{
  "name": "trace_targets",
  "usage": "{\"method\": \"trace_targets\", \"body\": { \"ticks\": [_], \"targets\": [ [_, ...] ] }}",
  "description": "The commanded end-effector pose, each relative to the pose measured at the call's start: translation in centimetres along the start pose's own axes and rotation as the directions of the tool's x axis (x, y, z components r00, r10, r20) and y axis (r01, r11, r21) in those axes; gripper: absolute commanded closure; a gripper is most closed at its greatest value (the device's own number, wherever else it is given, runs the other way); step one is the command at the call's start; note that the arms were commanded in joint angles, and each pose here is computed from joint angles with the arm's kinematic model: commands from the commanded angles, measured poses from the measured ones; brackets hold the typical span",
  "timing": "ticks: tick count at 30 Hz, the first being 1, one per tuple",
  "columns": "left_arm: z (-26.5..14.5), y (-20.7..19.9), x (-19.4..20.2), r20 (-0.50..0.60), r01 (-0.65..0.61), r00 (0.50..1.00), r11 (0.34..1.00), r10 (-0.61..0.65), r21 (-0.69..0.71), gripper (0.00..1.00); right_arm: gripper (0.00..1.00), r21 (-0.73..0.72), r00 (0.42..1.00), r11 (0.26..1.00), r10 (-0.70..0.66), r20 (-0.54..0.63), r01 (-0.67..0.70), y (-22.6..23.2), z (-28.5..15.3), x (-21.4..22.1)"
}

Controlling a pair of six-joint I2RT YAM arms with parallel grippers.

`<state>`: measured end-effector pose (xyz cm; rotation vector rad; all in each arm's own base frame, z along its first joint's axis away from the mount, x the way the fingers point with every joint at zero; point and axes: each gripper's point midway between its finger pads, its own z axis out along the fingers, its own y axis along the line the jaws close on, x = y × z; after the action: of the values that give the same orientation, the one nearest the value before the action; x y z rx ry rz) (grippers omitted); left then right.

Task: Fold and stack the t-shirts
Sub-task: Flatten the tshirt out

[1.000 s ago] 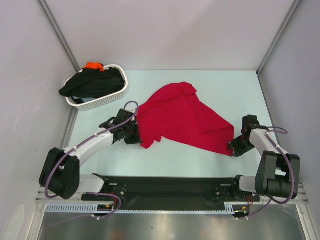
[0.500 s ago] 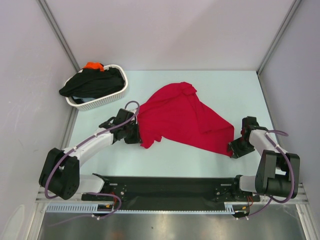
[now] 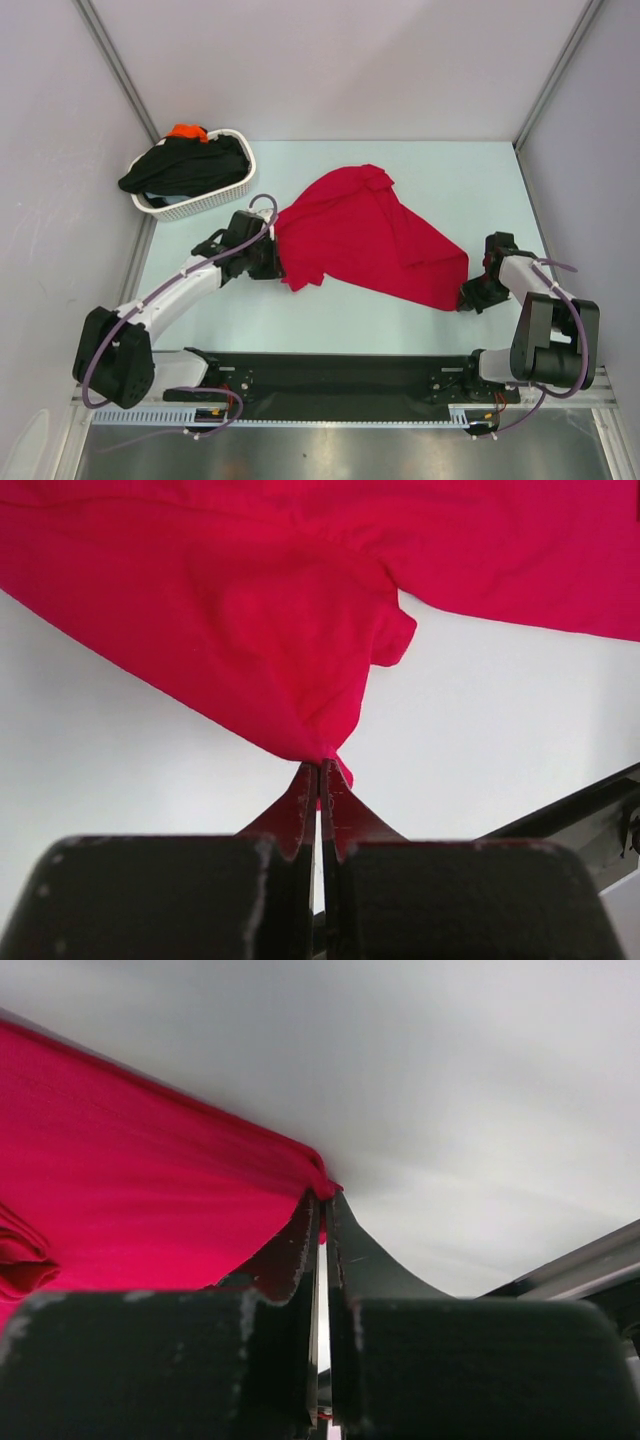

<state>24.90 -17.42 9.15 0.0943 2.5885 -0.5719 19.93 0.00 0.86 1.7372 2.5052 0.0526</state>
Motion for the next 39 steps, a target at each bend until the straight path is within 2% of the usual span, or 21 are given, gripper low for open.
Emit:
{"method": "trace_targets", "body": {
  "ticks": [1,4,8,9,13,16,18,22,23,25,26,27,28,31,32,35,37,38,39],
  "targets": [
    [-1.9,-1.6,-2.5,0.092,-0.061,0.994,0.997,0.057,0.045,1.00,1.00,0.010,0.999,1.000,-0.027,0.021,0.027,0.0,1.6,-0.4],
    [-3.3,-2.4,-4.1,0.162,-0.086,0.984,0.994,0.076,0.059,0.99,1.00,-0.025,0.997,0.997,-0.071,0.036,0.072,1.3,-0.3,-0.9],
    [-5.7,-3.8,-7.6,0.314,-0.099,0.947,0.992,0.070,0.077,1.00,1.00,-0.129,0.963,0.965,-0.203,0.178,0.228,6.2,-5.4,-3.2],
    [-6.3,-4.4,-8.9,0.368,-0.114,0.927,0.989,0.073,0.092,1.00,1.00,-0.155,0.952,0.952,-0.231,0.200,0.263,7.3,-6.1,-3.2],
    [-8.6,-5.2,-12.6,0.475,-0.131,0.876,0.990,0.088,0.059,1.00,1.00,-0.238,0.918,0.902,-0.295,0.266,0.359,10.6,-9.5,-4.2],
    [-12.7,-6.6,-16.1,0.595,-0.164,0.797,0.986,0.108,0.041,1.00,1.00,-0.265,0.877,0.867,-0.317,0.360,0.422,12.4,-13.9,-5.8],
    [-15.4,-7.9,-18.1,0.681,-0.216,0.720,0.975,0.129,0.044,1.00,1.00,-0.233,0.860,0.882,-0.288,0.421,0.409,12.1,-16.0,-7.2],
    [-21.3,-8.9,-20.7,0.791,-0.254,0.589,0.967,0.166,-0.013,1.00,1.00,-0.356,0.830,0.842,-0.176,0.529,0.405,14.0,-23.9,-8.6],
    [-24.0,-9.5,-21.5,0.828,-0.281,0.528,0.959,0.188,-0.038,1.00,1.00,-0.387,0.820,0.828,-0.144,0.554,0.406,13.8,-26.0,-8.6],
    [-27.0,-10.5,-22.3,0.868,-0.321,0.450,0.945,0.210,-0.062,1.00,1.00,-0.433,0.806,0.801,-0.100,0.584,0.414,13.8,-28.8,-8.6],
    [-30.1,-11.2,-22.7,0.896,-0.353,0.379,0.931,0.231,-0.091,1.00,1.00,-0.465,0.791,0.777,-0.068,0.609,0.424,13.8,-30.9,-8.6],
    [-31.8,-11.6,-22.9,0.909,-0.363,0.340,0.925,0.240,-0.108,1.00,1.00,-0.498,0.778,0.750,-0.034,0.627,0.435,13.3,-32.8,-8.3],
    [-34.8,-12.1,-23.3,0.929,-0.378,0.267,0.914,0.257,-0.144,1.00,1.00,-0.524,0.761,0.723,-0.005,0.648,0.451,13.1,-34.5,-8.2],
    [-40.8,-13.0,-22.4,0.959,-0.403,0.133,0.898,0.249,-0.177,1.00,1.00,-0.575,0.705,0.634,0.064,0.706,0.518,11.5,-39.4,-7.3],
    [-43.8,-13.3,-22.1,0.962,-0.412,0.056,0.884,0.268,-0.222,1.00,1.00,-0.586,0.687,0.606,0.088,0.722,0.538,11.0,-40.9,-7.0],
    [-51.0,-14.3,-19.5,0.964,-0.446,-0.108,0.855,0.243,-0.265,1.00,1.00,-0.620,0.648,0.508,0.149,0.747,0.598,8.5,-44.9,-5.1],
    [-54.0,-15.3,-17.5,0.960,-0.500,-0.169,0.820,0.223,-0.279,1.00,1.00,-0.619,0.629,0.450,0.151,0.763,0.643,7.3,-46.5,-3.7],
    [-56.5,-15.6,-16.3,0.956,-0.512,-0.217,0.810,0.199,-0.286,1.00,1.00,-0.619,0.620,0.433,0.158,0.768,0.656,5.8,-47.1,-2.8],
    [-57.3,-16.1,-15.5,0.954,-0.542,-0.231,0.790,0.191,-0.289,1.00,1.00,-0.612,0.613,0.411,0.148,0.776,0.676,5.1,-47.4,-2.1]
  ]
}}
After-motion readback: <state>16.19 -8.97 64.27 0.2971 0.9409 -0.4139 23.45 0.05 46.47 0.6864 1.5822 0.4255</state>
